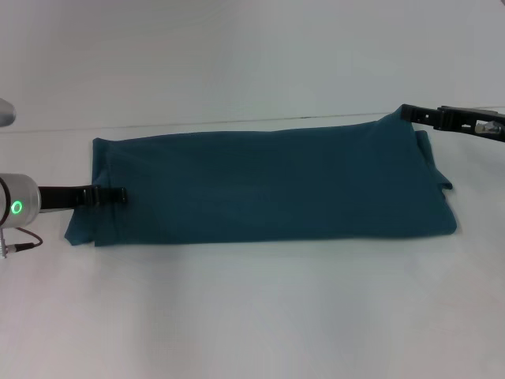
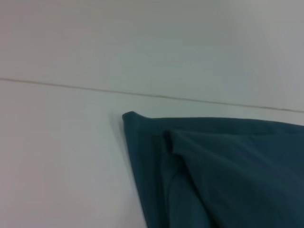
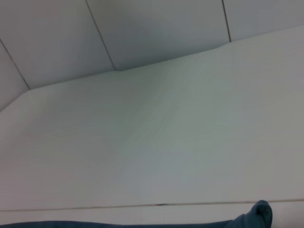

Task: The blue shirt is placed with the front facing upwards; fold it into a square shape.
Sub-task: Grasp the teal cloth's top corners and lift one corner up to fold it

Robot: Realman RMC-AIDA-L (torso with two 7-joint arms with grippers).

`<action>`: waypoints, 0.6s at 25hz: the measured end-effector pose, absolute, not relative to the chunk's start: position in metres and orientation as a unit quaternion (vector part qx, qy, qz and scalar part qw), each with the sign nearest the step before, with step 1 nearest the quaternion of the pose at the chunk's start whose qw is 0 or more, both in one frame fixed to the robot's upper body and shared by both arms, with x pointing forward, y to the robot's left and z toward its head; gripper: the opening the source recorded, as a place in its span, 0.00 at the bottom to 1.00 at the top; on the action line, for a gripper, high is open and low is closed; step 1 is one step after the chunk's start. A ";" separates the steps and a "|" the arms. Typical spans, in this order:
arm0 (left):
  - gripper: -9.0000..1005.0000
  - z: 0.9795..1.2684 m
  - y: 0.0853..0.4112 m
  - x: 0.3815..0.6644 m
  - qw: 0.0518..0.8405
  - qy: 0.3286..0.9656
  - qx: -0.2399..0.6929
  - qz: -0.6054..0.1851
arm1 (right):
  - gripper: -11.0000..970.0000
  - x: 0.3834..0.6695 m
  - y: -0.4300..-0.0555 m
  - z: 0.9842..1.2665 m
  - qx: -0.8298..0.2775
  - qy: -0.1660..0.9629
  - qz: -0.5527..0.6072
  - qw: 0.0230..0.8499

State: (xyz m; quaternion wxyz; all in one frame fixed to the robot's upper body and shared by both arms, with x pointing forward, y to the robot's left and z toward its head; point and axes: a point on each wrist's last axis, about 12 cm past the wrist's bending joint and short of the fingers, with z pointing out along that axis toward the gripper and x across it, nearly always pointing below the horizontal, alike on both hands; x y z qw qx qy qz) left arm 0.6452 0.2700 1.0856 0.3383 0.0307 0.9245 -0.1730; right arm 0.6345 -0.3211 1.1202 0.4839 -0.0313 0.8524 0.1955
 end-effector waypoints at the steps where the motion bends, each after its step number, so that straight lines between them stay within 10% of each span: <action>1: 0.91 1.085 0.270 0.645 0.339 0.925 0.030 -0.172 | 0.87 0.635 -0.321 1.120 -0.032 0.853 0.196 0.483; 15: 0.90 1.074 0.262 0.644 0.331 0.928 0.028 -0.168 | 0.81 0.634 -0.317 1.119 -0.040 0.854 0.204 0.477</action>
